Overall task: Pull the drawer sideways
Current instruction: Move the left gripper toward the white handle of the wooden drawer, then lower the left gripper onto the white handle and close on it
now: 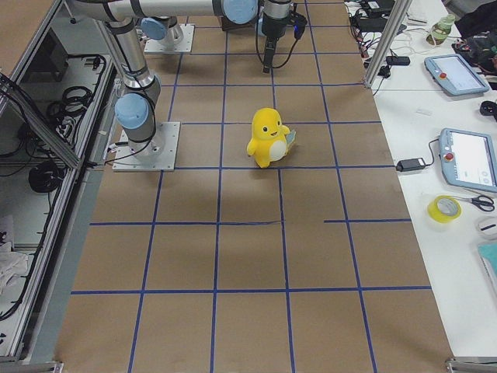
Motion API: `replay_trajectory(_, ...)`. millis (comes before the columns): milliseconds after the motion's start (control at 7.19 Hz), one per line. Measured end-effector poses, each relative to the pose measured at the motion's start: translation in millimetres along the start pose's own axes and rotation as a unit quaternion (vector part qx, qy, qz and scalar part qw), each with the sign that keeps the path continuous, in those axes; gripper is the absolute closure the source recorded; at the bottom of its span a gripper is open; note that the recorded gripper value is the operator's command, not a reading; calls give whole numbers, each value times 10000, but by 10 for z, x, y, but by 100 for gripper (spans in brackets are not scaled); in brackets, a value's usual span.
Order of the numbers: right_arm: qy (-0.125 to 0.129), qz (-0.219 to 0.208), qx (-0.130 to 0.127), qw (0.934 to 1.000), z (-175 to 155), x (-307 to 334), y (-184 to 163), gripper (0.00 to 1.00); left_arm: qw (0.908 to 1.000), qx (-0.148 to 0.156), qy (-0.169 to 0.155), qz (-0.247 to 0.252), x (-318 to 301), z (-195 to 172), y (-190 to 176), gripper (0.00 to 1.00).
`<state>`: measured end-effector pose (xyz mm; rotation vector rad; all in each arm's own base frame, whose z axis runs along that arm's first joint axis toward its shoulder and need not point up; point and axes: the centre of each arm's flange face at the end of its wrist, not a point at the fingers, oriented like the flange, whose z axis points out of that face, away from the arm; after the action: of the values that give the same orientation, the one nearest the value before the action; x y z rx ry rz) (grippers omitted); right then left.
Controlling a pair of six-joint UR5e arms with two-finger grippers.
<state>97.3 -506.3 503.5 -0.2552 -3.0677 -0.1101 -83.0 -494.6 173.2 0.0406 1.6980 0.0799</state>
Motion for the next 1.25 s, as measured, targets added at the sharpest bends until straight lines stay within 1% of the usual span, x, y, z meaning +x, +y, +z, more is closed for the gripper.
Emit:
replay_trajectory(278, 0, 1, 0, 10000, 0, 1, 0, 0, 9999, -17, -14, 106, -11, 5, 43, 28)
replay_trajectory(557, 0, -1, 0, 10000, 0, -1, 1, 0, 9999, -26, -18, 104, -25, 12, 51, 33)
replay_trajectory(974, 0, 0, 0, 10000, 0, 1, 0, 0, 10000, -41, -20, 62, -24, 28, 70, 34)
replay_trajectory(1252, 0, 2, 0, 10000, 0, 2, -1, 0, 10000, -86, -26, 33, -7, 77, 73, 41)
